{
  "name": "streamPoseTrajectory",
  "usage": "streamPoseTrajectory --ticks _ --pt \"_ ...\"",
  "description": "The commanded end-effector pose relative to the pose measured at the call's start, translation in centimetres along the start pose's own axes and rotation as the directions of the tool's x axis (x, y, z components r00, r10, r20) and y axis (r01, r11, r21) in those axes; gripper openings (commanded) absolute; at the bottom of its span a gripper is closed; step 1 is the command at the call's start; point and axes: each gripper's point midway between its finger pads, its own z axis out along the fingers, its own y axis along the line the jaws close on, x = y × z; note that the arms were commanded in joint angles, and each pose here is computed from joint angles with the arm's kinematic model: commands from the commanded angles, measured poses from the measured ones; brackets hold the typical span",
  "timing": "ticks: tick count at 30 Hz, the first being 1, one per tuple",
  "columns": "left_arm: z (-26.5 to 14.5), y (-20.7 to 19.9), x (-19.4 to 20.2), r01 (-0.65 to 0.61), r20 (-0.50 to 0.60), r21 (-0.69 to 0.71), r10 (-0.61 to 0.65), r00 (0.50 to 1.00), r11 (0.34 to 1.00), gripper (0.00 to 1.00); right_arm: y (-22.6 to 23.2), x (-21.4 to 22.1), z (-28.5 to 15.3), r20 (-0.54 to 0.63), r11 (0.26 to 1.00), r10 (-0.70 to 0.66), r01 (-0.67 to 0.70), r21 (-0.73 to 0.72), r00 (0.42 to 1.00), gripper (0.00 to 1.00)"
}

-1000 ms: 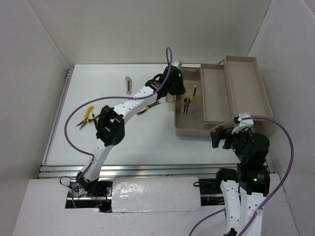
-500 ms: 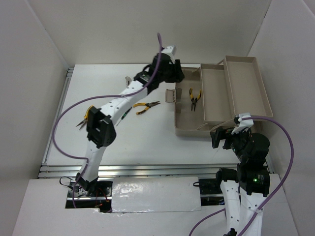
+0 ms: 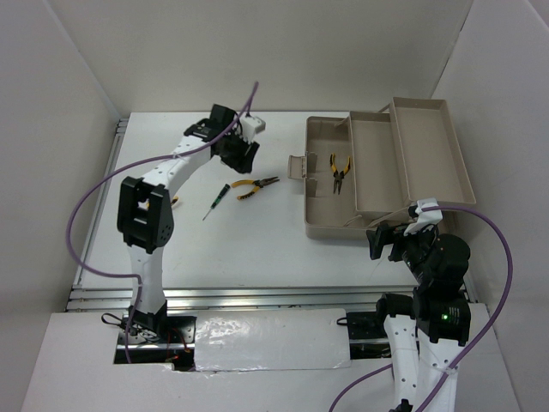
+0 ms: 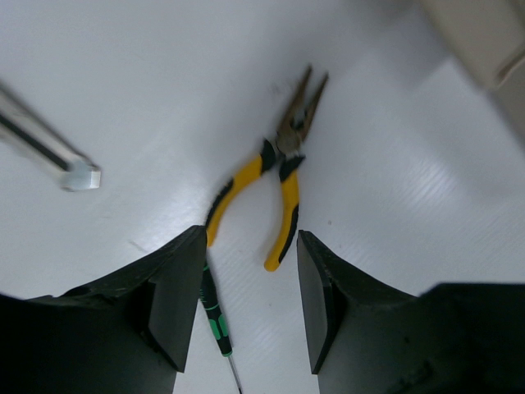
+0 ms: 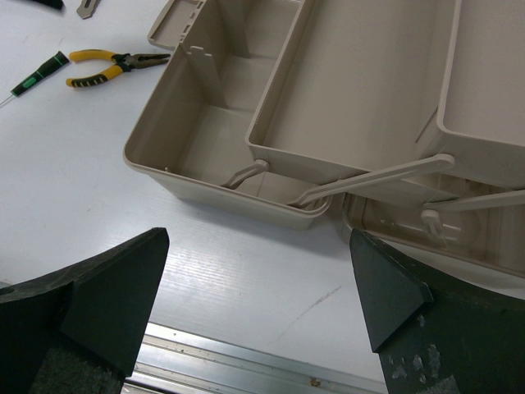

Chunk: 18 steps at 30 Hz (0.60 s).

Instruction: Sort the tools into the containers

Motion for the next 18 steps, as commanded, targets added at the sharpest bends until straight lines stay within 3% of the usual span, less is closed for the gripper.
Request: streamPoseTrajectory --ticks 1,5,11,18 --pt "2.1 -2.7 3.6 -0.099 -0.134 0.16 0.121 0.984 0.982 0.62 -0.4 -1.4 0.0 0.059 1.0 -0.023 0.022 0.017 0.998 1.0" --pt "4.3 -2.0 4.6 -0.176 -0.181 0.141 0.2 0.963 0.974 0.65 -0.4 -1.4 0.1 0.058 1.0 -0.021 0.02 0.019 0.998 1.0" --pt "7.2 -0.4 7.5 -0.231 -0.268 0.128 0.258 0.928 0.964 0.61 -0.2 -1.3 0.2 0.053 1.0 -0.024 0.024 0.006 0.998 1.0" --pt "7.8 1.0 7.1 -0.24 -0.238 0.088 0.255 0.937 0.967 0.58 -0.3 -1.2 0.3 0.041 1.0 -0.021 0.021 0.005 0.999 1.0"
